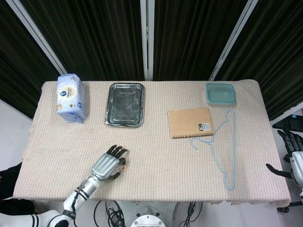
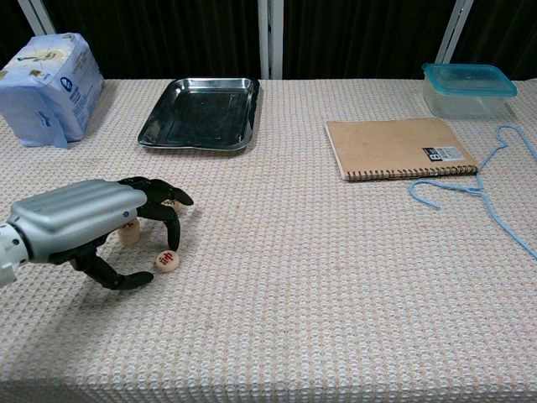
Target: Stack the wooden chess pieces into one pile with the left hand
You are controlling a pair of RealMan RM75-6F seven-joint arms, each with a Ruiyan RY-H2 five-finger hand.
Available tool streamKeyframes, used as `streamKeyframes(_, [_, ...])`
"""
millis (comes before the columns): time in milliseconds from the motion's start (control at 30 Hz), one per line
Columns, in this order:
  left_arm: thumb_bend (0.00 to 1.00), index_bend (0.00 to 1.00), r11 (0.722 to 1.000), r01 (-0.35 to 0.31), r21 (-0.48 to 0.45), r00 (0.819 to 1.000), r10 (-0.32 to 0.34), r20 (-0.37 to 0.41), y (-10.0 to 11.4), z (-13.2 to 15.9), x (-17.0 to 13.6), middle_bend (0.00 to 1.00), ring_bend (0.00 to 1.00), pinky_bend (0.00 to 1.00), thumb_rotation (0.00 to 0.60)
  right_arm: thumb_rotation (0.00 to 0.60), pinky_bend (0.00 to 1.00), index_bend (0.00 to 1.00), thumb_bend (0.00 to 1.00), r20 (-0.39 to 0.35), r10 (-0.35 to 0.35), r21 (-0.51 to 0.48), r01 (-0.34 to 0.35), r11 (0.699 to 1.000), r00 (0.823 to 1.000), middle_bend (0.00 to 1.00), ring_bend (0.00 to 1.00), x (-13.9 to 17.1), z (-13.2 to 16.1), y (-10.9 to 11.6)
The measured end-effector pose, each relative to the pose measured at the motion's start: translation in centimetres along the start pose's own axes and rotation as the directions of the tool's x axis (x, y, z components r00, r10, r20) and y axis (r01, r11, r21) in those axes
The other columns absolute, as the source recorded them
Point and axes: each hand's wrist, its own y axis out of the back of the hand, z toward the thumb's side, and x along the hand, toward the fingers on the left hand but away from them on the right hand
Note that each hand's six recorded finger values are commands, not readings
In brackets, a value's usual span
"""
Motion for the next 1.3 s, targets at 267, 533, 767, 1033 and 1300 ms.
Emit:
streamKeyframes(267, [0.3,0.45,1.0,-0.004,-0.026,1.0,0.004,0.013,0.0,0.2,0.0,0.08,0.0,0.0,0.6,0.6,0.0,0.0,0.07,0.004,0.002,0.002,-0.002,1.0,1.0,0.0,0.0,0.0,0.0,-0.1])
streamKeyframes(533, [0.3,0.44,0.999,0.003,-0.04,1.0,-0.002,0.02,-0.4,0.2,0.2,0.08,0.0,0.0,0.6,0.6,0.0,0.0,0.08,0.007,0.004,0.002,-0.004,1.0,1.0,0.0,0.0,-0.1,-0.1,-0.1])
streamKeyframes(767, [0.3,0.48,0.999,-0.002,-0.048,1.0,0.003,0.022,-0.2,0.3,0.4,0.08,0.0,0.0,0.6,0.6,0.0,0.0,0.08,0.006,0.004,0.001,-0.004,1.0,1.0,0.0,0.0,-0.1,-0.1,-0.1])
streamKeyframes(1033, [0.3,0.5,0.998,-0.01,-0.055,1.0,0.011,0.023,0.0,0.4,0.3,0.08,0.0,0.0,0.6,0.6,0.0,0.0,0.08,0.005,0.003,0.001,-0.003,1.0,1.0,0.0,0.0,-0.1,-0.1,-0.1])
streamKeyframes(1300, [0.3,0.5,0.997,-0.043,-0.067,0.999,0.044,0.025,1.4,0.6,-0.2,0.09,0.0,0.0,0.6,0.6,0.0,0.0,0.08,0.001,0.004,0.001,-0.004,1.0,1.0,0.0,0.0,0.0,0.0,-0.1])
